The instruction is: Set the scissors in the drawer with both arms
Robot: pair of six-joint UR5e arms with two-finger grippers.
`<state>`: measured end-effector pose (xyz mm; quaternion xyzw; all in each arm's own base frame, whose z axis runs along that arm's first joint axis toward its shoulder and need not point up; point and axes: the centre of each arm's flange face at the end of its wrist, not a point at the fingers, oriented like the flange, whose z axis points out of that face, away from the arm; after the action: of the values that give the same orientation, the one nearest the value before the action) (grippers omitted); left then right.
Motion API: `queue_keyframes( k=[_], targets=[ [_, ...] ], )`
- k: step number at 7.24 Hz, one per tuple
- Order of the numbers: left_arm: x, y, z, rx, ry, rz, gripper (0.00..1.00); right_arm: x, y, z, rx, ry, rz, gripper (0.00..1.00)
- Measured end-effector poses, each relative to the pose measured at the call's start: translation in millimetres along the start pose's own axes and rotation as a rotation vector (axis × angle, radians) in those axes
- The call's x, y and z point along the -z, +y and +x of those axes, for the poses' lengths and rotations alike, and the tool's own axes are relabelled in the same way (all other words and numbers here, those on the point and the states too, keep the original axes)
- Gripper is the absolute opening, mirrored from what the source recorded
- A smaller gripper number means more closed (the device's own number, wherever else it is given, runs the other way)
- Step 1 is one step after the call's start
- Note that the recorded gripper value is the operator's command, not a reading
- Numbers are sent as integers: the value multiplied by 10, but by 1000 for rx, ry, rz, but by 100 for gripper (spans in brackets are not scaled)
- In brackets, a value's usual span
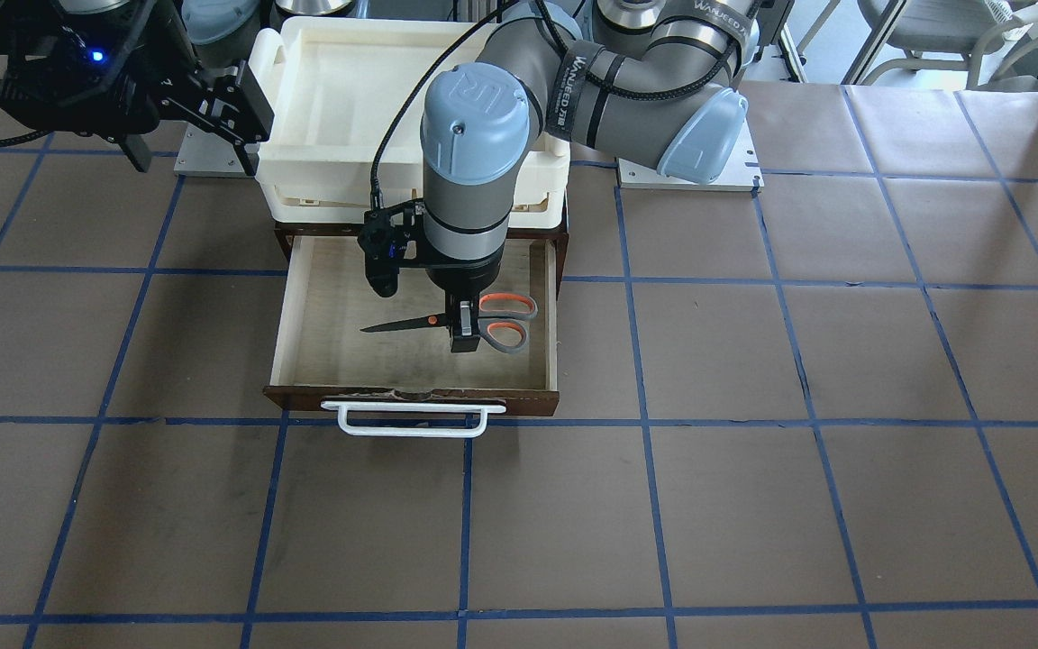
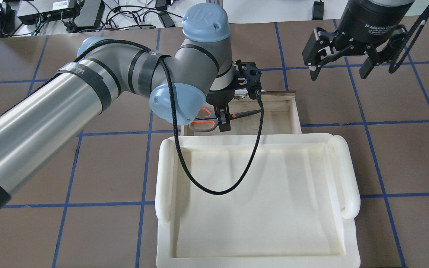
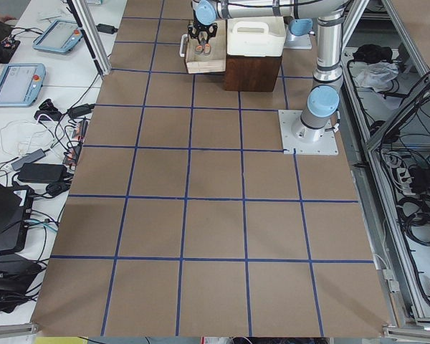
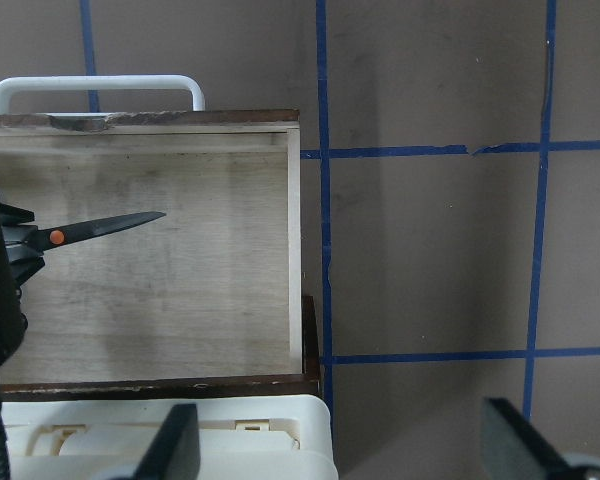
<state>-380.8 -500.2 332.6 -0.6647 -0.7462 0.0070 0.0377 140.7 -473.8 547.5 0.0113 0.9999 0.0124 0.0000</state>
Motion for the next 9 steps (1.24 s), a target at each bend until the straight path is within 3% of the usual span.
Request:
queue_keyframes(
  k=[4,5,6,7,9],
  targets=[
    [-249,-118,51,-17,16,-11,13,-3,-23,-27,11,-2,12,100],
    [-295,-137,69,-20,19,-16,45,-1,-29,-30,14,-2,17,100],
    [-334,-143,90,-18,23,-21,68,2,-48,-33,16,-2,27,100],
    [-361,-144,110,-9,27,-25,84,4,-68,-35,17,-3,36,100],
    [-367,-145,121,6,24,-23,88,0,-84,-36,13,-3,41,100]
  ],
)
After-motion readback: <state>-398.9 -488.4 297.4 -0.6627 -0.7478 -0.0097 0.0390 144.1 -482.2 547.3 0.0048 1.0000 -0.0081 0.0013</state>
